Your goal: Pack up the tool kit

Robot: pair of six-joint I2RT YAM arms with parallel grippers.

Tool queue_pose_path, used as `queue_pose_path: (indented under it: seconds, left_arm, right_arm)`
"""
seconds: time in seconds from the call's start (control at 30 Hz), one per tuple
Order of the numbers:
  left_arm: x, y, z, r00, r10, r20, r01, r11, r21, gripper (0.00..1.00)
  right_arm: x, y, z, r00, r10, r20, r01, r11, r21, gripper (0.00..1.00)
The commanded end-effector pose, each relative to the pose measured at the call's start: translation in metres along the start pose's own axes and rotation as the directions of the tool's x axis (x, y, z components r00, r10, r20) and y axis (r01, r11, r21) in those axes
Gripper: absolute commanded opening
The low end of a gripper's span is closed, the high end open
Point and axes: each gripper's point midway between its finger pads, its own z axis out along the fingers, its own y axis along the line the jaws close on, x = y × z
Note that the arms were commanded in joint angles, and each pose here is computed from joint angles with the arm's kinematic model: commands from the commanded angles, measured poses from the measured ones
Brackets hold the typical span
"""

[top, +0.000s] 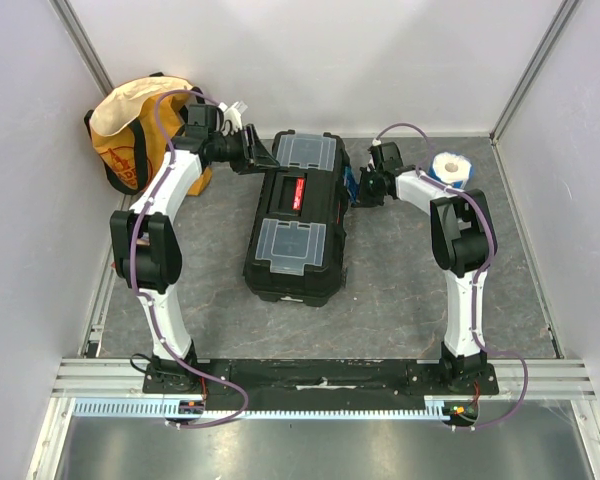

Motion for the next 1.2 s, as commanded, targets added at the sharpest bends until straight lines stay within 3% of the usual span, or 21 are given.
queue_pose_path:
  seconds: [0.0, 0.2, 0.43, 0.63, 0.87, 1.07, 1.17]
  left_arm:
    - [0.079, -0.001, 0.031, 0.956, -0.153, -0.252, 0.164, 0.986, 0.023, 0.49]
    - [0.098, -0.003, 0.034, 0.924, -0.191, -0.330, 0.228, 0.971, 0.078, 0.48]
    - [0.127, -0.024, 0.049, 0.882, -0.174, -0.438, 0.276, 0.944, 0.182, 0.46]
    - [0.136, -0.026, 0.061, 0.873, -0.179, -0.454, 0.277, 0.947, 0.159, 0.46]
    - [0.076, 0.002, 0.035, 0.943, -0.211, -0.256, 0.226, 0.974, 0.029, 0.47]
    - [-0.002, 0.010, -0.011, 0.993, -0.113, 0.012, 0.114, 0.989, -0.097, 0.60]
    - [-0.036, -0.010, -0.032, 0.993, -0.032, 0.117, 0.043, 0.994, -0.100, 0.67]
  right_arm:
    - [-0.011, 0.087, -0.002, 0.995, -0.029, 0.092, 0.050, 0.971, -0.233, 0.00]
    - [-0.017, 0.117, 0.008, 0.991, -0.032, 0.131, 0.073, 0.946, -0.317, 0.00]
    - [-0.005, 0.164, 0.013, 0.988, -0.050, 0.148, 0.117, 0.864, -0.490, 0.00]
    - [0.003, 0.180, 0.016, 0.990, -0.031, 0.141, 0.102, 0.837, -0.538, 0.00]
    - [-0.028, 0.124, 0.007, 0.984, 0.049, 0.173, 0.012, 0.941, -0.338, 0.02]
    - [-0.052, 0.042, -0.035, 0.956, 0.165, 0.244, -0.139, 0.983, -0.122, 0.37]
    - [-0.066, 0.036, -0.066, 0.951, 0.145, 0.272, -0.114, 0.985, -0.127, 0.39]
